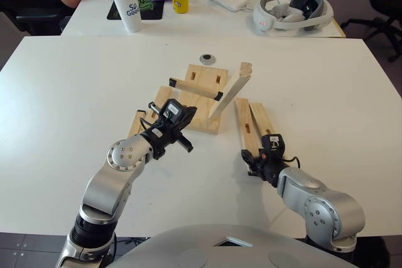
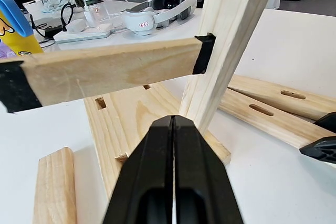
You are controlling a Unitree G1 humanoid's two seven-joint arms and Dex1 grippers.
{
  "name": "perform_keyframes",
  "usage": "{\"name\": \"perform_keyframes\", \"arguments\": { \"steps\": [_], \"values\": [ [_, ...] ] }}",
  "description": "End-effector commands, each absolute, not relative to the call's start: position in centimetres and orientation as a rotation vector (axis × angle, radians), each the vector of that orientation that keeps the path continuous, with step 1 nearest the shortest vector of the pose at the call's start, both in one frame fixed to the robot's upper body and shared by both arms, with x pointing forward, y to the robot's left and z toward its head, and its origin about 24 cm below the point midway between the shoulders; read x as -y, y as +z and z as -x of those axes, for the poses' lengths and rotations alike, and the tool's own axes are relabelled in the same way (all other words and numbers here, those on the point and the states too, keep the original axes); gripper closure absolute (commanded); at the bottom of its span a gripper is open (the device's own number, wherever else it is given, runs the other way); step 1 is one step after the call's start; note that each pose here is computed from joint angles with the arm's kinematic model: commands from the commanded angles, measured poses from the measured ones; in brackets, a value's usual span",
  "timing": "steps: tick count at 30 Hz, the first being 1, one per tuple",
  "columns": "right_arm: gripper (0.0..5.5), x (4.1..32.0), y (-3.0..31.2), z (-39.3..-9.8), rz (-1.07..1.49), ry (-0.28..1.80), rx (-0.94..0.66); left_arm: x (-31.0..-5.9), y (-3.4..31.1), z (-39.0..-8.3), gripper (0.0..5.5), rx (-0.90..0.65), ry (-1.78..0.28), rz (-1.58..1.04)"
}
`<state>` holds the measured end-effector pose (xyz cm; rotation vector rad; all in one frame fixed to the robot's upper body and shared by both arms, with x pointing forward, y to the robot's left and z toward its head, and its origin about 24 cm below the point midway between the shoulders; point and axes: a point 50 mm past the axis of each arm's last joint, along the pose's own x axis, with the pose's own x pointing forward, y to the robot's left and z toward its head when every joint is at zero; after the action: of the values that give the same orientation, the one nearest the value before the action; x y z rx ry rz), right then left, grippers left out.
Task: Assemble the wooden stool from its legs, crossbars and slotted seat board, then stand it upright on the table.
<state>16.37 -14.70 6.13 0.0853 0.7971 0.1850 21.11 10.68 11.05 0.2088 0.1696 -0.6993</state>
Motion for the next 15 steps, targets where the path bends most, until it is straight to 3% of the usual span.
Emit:
{"name": "perform_keyframes", "arguments": {
  "steps": [1, 7, 13, 15],
  "values": [
    [3.43, 14.8, 5.9, -17.0, -0.079, 0.213, -0.810, -10.5, 11.3, -21.0, 5.50, -0.153, -0.714, -0.211],
    [3.43, 15.3, 7.7, -19.7, -0.118, 0.230, -0.673, -10.1, 11.0, -20.7, 5.50, -0.182, -0.742, -0.217],
    [3.43, 16.6, 15.0, -25.1, -0.205, 0.246, -0.115, -10.7, 12.4, -21.8, 5.50, -0.085, -0.689, -0.165],
    [3.43, 17.3, 16.5, -27.0, -0.245, 0.307, -0.001, -11.5, 14.1, -22.7, 5.13, -0.021, -0.669, -0.054]
  ]
}}
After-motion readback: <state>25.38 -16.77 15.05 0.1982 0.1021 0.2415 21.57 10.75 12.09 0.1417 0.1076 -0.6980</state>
